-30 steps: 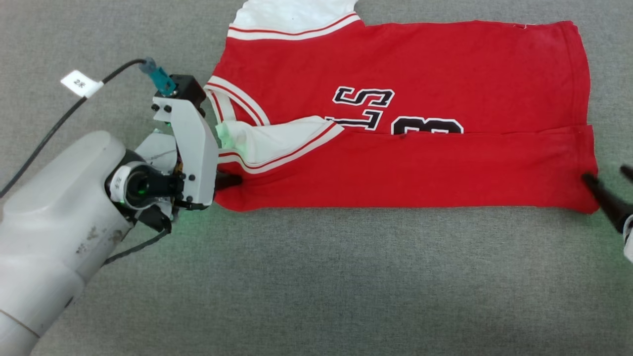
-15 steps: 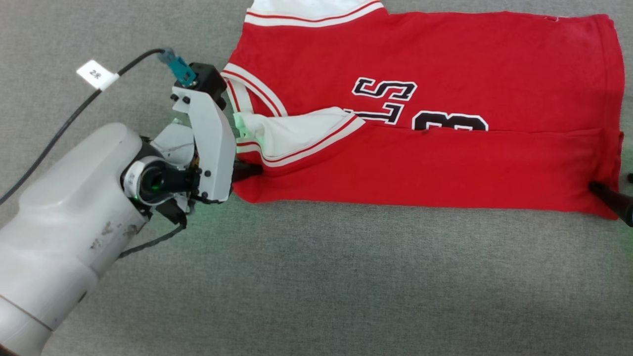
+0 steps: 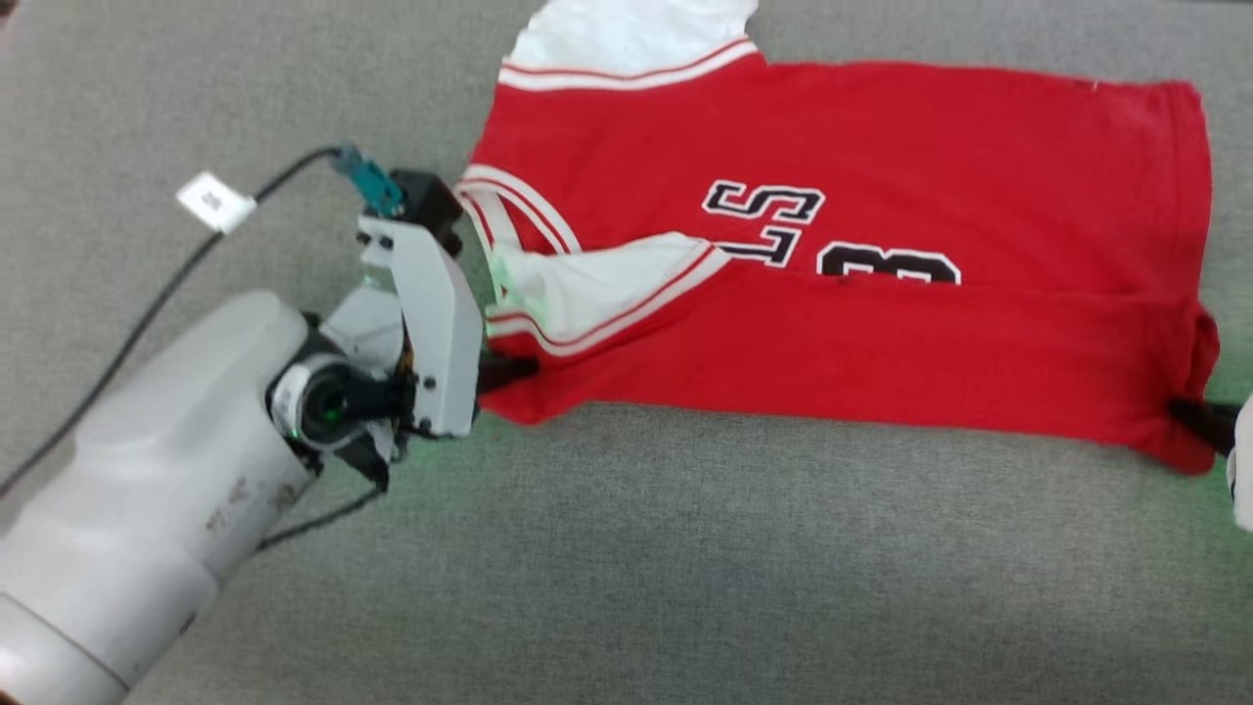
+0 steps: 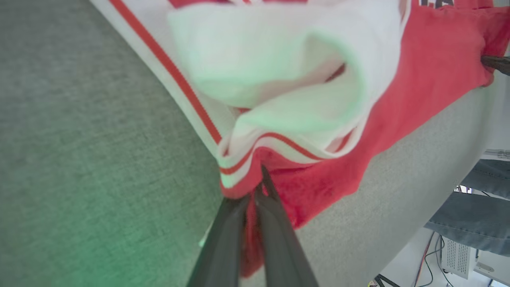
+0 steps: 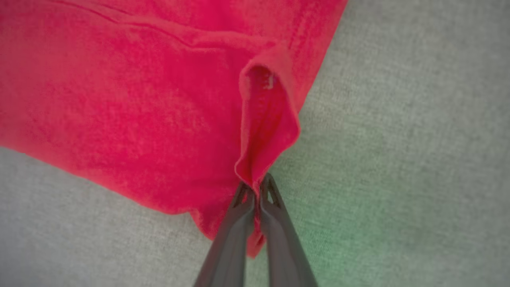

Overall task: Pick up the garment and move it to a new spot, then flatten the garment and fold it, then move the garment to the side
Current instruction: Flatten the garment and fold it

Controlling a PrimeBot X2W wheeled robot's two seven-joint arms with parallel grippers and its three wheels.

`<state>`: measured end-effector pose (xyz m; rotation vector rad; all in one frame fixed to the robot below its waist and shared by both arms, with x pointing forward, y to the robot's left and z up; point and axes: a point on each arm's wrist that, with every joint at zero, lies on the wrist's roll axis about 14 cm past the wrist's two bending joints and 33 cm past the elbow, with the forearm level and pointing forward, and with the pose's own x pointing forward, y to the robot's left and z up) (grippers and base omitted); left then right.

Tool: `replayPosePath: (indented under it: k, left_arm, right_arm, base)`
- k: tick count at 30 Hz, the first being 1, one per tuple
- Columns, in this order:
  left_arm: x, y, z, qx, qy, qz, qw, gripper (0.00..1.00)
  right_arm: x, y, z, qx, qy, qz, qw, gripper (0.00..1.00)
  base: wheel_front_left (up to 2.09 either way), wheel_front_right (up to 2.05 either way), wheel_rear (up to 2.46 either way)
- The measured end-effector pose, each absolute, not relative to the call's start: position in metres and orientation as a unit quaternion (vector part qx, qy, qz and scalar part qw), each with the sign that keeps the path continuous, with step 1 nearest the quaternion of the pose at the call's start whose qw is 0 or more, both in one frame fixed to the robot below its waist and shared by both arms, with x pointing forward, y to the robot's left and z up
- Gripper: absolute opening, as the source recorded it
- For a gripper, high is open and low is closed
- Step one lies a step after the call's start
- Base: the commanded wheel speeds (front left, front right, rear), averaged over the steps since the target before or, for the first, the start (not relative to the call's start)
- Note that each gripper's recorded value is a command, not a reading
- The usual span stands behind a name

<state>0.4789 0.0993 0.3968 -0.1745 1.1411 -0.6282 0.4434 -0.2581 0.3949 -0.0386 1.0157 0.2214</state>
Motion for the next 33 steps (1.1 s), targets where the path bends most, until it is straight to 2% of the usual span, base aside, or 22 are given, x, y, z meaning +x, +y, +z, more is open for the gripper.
replayPosePath:
  k: [13,22,28,29,30,31,32,33]
  left_arm:
    - [0.429,0.106,0.422,-0.094,0.491,-0.313,0.808,0.00]
    - [0.397,0.107,0.428,-0.114,0.473,-0.314,0.815,0.00]
    - [0.381,0.106,0.426,-0.125,0.467,-0.306,0.820,0.00]
    - [0.380,0.106,0.427,-0.127,0.463,-0.304,0.823,0.00]
    - [0.382,0.106,0.429,-0.130,0.456,-0.302,0.827,0.14]
    - [0.384,0.106,0.432,-0.133,0.443,-0.299,0.835,0.47]
    - [0.390,0.108,0.436,-0.138,0.426,-0.290,0.846,0.95]
    - [0.396,0.110,0.441,-0.146,0.408,-0.281,0.856,1.00]
  right_arm:
    - [0.397,-0.268,0.411,-0.016,0.483,0.105,0.869,0.00]
    - [0.367,-0.265,0.407,-0.014,0.500,0.114,0.858,0.00]
    - [0.361,-0.263,0.411,-0.011,0.495,0.114,0.862,0.00]
    - [0.363,-0.263,0.414,-0.011,0.490,0.113,0.864,0.17]
    - [0.364,-0.263,0.415,-0.011,0.485,0.111,0.867,0.43]
    - [0.365,-0.264,0.417,-0.009,0.479,0.108,0.871,1.00]
    - [0.367,-0.265,0.419,-0.008,0.472,0.105,0.875,1.00]
    - [0.369,-0.265,0.422,-0.008,0.463,0.103,0.880,1.00]
  base:
    - [0.00,0.00,0.00]
    - [0.00,0.00,0.00]
    - [0.00,0.00,0.00]
    - [0.00,0.00,0.00]
    - [0.00,0.00,0.00]
    - [0.00,0.00,0.00]
    - [0.00,0.00,0.00]
    - [0.00,0.00,0.00]
